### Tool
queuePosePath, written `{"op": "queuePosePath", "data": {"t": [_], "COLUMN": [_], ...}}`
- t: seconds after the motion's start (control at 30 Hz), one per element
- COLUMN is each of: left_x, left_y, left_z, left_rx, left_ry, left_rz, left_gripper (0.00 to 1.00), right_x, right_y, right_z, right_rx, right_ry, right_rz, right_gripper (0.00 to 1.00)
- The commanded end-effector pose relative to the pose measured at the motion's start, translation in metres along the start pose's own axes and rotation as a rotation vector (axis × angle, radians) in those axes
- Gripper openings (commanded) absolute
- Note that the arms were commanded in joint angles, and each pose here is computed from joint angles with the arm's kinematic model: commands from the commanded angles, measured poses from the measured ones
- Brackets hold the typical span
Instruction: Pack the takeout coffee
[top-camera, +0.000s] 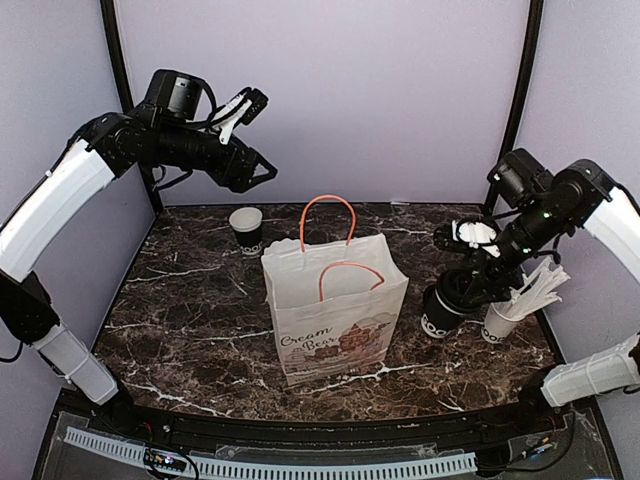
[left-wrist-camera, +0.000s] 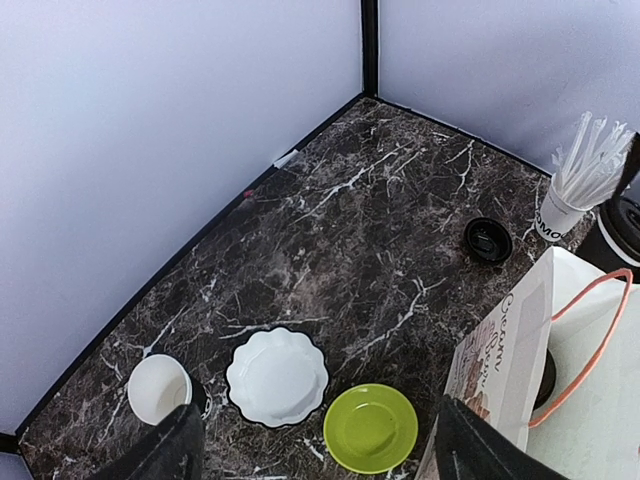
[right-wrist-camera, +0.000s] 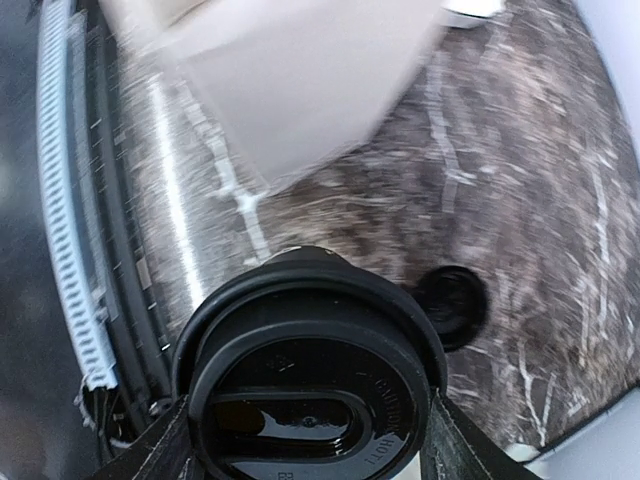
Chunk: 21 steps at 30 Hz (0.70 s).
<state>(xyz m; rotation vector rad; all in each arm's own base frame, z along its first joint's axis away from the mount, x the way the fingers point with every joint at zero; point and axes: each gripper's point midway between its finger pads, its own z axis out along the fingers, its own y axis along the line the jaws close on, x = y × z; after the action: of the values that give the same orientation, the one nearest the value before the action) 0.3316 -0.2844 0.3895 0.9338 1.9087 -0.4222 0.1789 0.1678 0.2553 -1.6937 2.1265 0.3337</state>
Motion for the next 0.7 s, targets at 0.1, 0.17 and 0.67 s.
{"op": "queuePosePath", "data": {"t": [0.1,0.17,0.67], "left_x": [0.011,0.013,0.036], "left_y": [0.004,0.007,0.003], "left_z": [-0.014,-0.017,-0.045], "left_rx": [-0.023,-0.046,-0.071], "left_ry": [0.06,0.064,0.079], "left_rz": [-0.05,-0.055,-0.099], "left_gripper": [0.82,0.82,0.82], "right_x": [-0.007,-0.015,-0.119], "right_y": [0.064,0.077,0.182], "right_z": [0.011,0.019,0.09], "right_rx": [-0.173,-0.226,-0.365], "right_ry": [-0.021,-0.004,-0.009], "right_rz": [-0.205,-0.272,-0.801], "right_gripper": [0.66,0.66,0.65]}}
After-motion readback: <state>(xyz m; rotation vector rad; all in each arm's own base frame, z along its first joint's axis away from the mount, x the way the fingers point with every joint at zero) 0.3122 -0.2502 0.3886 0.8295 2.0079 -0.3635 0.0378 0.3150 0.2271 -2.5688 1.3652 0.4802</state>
